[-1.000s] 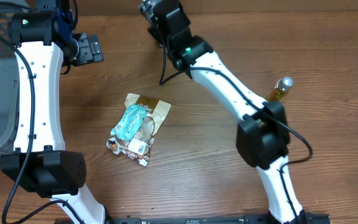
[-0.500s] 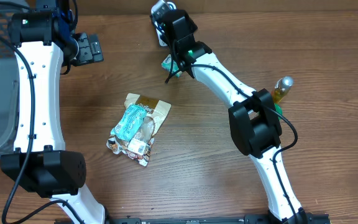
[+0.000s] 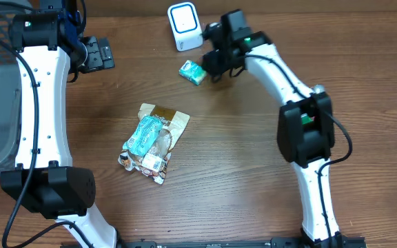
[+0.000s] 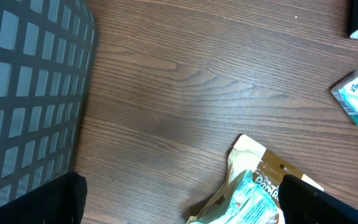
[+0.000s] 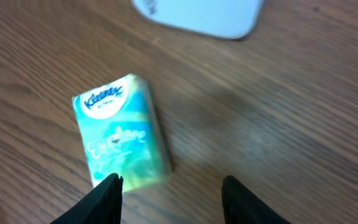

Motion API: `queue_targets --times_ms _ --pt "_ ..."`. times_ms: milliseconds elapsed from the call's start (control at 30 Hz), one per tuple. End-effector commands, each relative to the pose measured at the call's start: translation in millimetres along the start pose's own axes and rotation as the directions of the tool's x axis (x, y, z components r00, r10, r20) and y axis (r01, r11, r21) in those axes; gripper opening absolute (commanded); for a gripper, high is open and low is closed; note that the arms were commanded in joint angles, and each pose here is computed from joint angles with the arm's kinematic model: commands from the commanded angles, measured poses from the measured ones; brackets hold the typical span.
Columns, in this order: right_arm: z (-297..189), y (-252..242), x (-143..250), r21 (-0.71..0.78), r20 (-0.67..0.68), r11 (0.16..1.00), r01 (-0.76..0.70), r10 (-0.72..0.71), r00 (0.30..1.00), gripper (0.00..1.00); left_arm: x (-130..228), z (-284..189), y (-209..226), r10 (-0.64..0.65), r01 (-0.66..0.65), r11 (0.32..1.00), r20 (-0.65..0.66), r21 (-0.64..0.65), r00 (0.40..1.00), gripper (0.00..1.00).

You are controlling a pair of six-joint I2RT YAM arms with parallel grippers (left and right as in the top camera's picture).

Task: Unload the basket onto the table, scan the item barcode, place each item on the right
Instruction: 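Carry the Kleenex pack up to the white scanner and hold it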

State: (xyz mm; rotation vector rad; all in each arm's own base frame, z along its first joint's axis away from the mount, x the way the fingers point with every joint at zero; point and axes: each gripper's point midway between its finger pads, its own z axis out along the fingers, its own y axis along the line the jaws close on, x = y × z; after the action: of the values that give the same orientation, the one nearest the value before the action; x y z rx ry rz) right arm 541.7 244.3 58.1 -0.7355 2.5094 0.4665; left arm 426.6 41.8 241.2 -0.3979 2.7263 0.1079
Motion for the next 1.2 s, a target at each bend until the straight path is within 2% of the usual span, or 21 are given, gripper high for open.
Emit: queue_targets --times_ms 0,267,533,667,767,833,900,967,1033,1100,1167 --pt "-22.8 19.8 -19.3 -0.111 0.079 0.994 0.007 0.002 0.997 0.48 -3.7 -9.9 -0.4 -0.011 0.011 1.0 0.029 0.006 1.0 1.0" --pt "-8.8 34.5 -25.7 -0.148 0.113 0.988 0.044 -0.028 0.993 0.48 -3.6 -9.9 -0.7 -0.011 0.011 1.0 0.029 0.006 1.0 0.99" --pt "48.4 14.8 11.1 -0.113 0.024 0.993 -0.018 0.021 0.999 0.47 -3.7 -9.9 -0.2 -0.011 0.011 1.0 0.029 0.005 1.0 1.0" --pt "62.1 17.3 29.6 -0.122 -0.033 0.992 -0.036 0.033 0.999 0.39 -3.6 -9.9 -0.7 -0.01 0.01 1.0 0.029 0.006 1.0 0.99" --pt "63.7 19.6 29.4 -0.124 -0.032 0.992 -0.032 0.028 0.999 0.18 -3.6 -9.9 -0.5 -0.011 0.011 1.0 0.029 0.006 1.0 0.99" --pt "53.6 20.9 15.7 -0.121 0.0 0.992 -0.019 0.019 1.0 0.04 -3.7 -9.9 -0.4 -0.012 0.011 1.0 0.029 0.006 1.0 0.99" --pt "9.1 24.1 -32.5 -0.081 0.114 0.996 0.023 -0.014 0.993 0.04 -3.6 -9.9 -0.5 -0.011 0.011 1.0 0.029 0.006 1.0 1.0" --pt "-21.4 23.6 -63.6 -0.017 0.197 0.999 0.051 -0.047 0.979 0.04 -3.6 -9.9 -0.5 -0.011 0.011 1.0 0.029 0.006 1.0 1.0" --pt "-61.7 18.8 -109.0 0.182 0.319 0.981 0.072 -0.128 0.939 0.04 -3.6 -9.9 -0.5 -0.011 0.011 1.0 0.029 0.006 1.0 1.0" --pt "-75.2 11.9 -133.9 0.367 0.38 0.929 0.052 -0.201 0.903 0.04 -3.6 -9.9 -0.5 -0.011 0.011 1.0 0.029 0.006 1.0 1.0" --pt "-75.5 9.5 -144.5 0.463 0.404 0.886 0.033 -0.244 0.882 0.04 -3.6 -9.9 -0.5 -0.011 0.011 1.0 0.029 0.006 1.0 1.0"
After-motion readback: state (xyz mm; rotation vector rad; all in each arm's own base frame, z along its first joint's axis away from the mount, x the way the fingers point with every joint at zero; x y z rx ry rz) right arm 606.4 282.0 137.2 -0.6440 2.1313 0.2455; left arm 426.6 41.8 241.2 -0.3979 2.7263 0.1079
